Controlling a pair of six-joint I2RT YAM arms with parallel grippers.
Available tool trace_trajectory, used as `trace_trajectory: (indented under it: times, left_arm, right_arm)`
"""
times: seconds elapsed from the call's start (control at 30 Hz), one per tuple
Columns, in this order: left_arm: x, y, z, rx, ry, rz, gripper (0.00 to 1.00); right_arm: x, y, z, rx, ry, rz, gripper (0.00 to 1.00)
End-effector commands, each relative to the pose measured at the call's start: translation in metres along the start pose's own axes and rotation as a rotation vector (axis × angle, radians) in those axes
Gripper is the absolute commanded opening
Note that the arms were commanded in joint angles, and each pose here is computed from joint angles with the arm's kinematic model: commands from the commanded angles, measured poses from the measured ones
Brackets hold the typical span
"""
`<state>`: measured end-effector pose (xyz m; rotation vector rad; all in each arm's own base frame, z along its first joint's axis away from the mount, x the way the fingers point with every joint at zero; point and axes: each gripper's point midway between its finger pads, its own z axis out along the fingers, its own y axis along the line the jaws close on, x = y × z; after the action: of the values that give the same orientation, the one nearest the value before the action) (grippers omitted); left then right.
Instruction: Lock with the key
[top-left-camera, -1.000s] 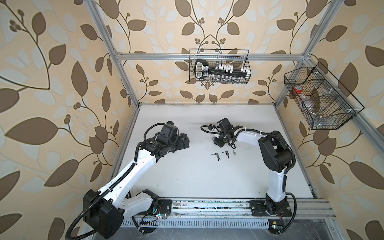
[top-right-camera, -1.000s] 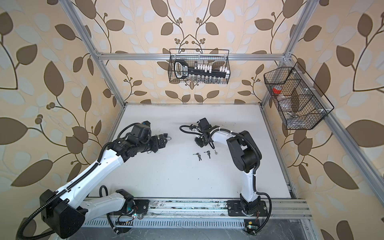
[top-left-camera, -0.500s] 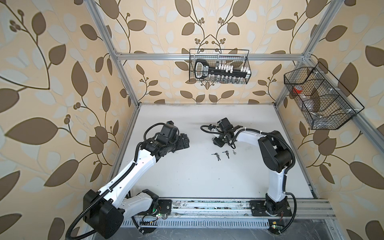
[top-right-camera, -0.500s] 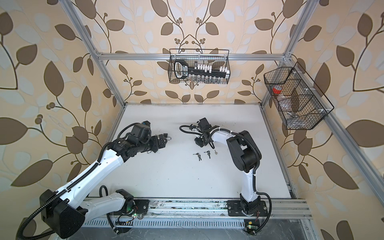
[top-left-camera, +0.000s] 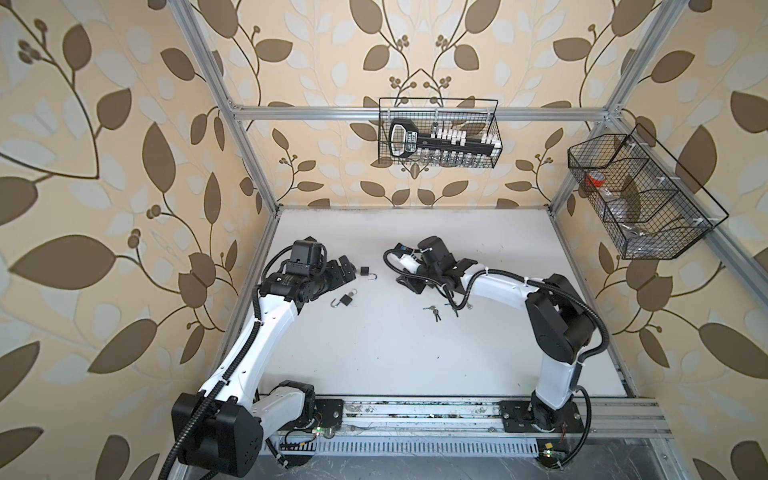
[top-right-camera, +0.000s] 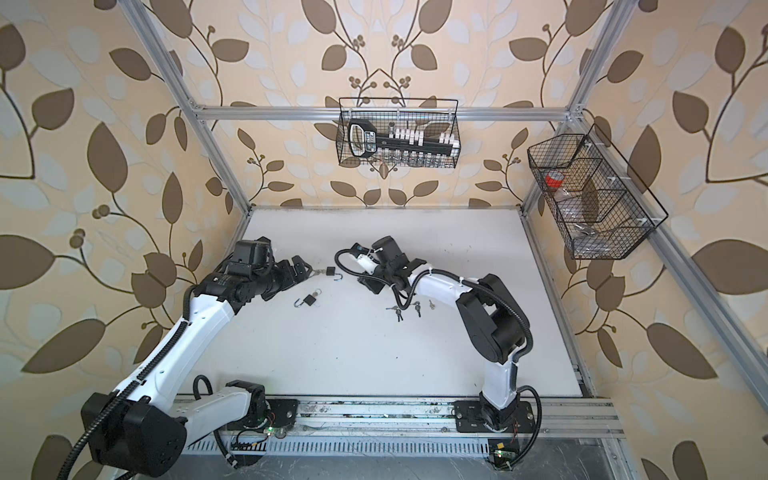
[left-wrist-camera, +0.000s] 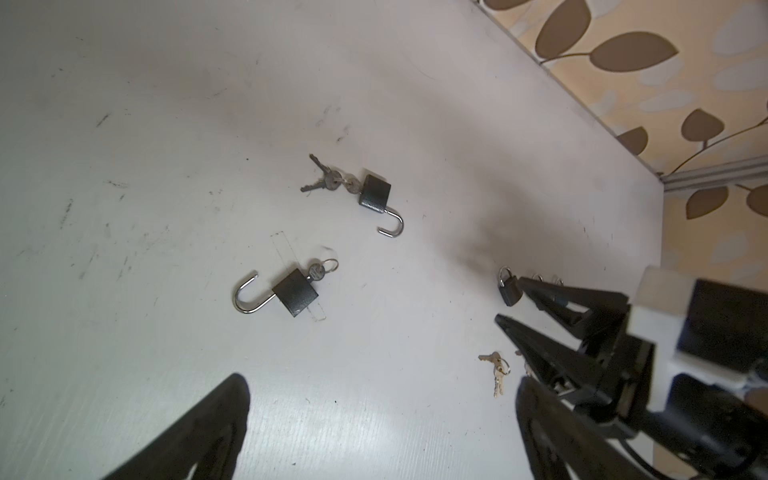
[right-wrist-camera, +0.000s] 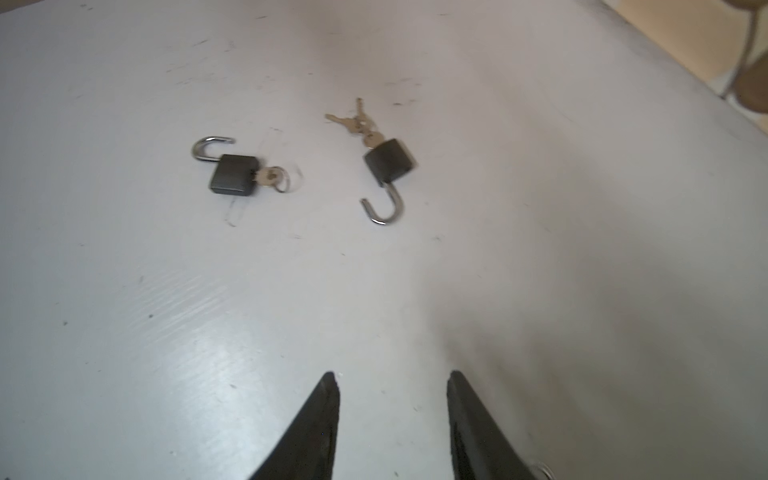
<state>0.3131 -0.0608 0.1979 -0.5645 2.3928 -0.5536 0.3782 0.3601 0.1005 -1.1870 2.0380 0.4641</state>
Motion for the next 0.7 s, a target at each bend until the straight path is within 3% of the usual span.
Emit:
trace_trajectory:
  times: [0.0,0.13,0.27,0.4,0.67]
  left_arm:
    - [-0.009,0.001,-0.016,0.079,-0.028,-0.034,0.99]
    - [-0.018,0.02,-0.026,0.063,-0.058,-0.095,0.99]
    - [-0.024,0.037,-0.032,0.034,-0.08,-0.143,0.99]
    - [-0.027,0.041,-0.04,0.023,-0.092,-0.149,0.99]
    - [-0.033,0.033,-0.071,0.041,-0.171,-0.105,0.99]
  right_arm:
    - [-0.011,0.039,0.026,-0.135,-0.008,-0.102,0.44]
    - [-0.024,0.061,0.052,-0.185,0.009,-0.104,0.43]
    - [-0.041,0.085,0.082,-0.12,0.023,-0.066,0.44]
    - [-0.055,0.123,0.094,-0.226,-0.03,-0.126,0.44]
    - [-0.066,0.14,0.126,-0.396,-0.005,-0.097,0.48]
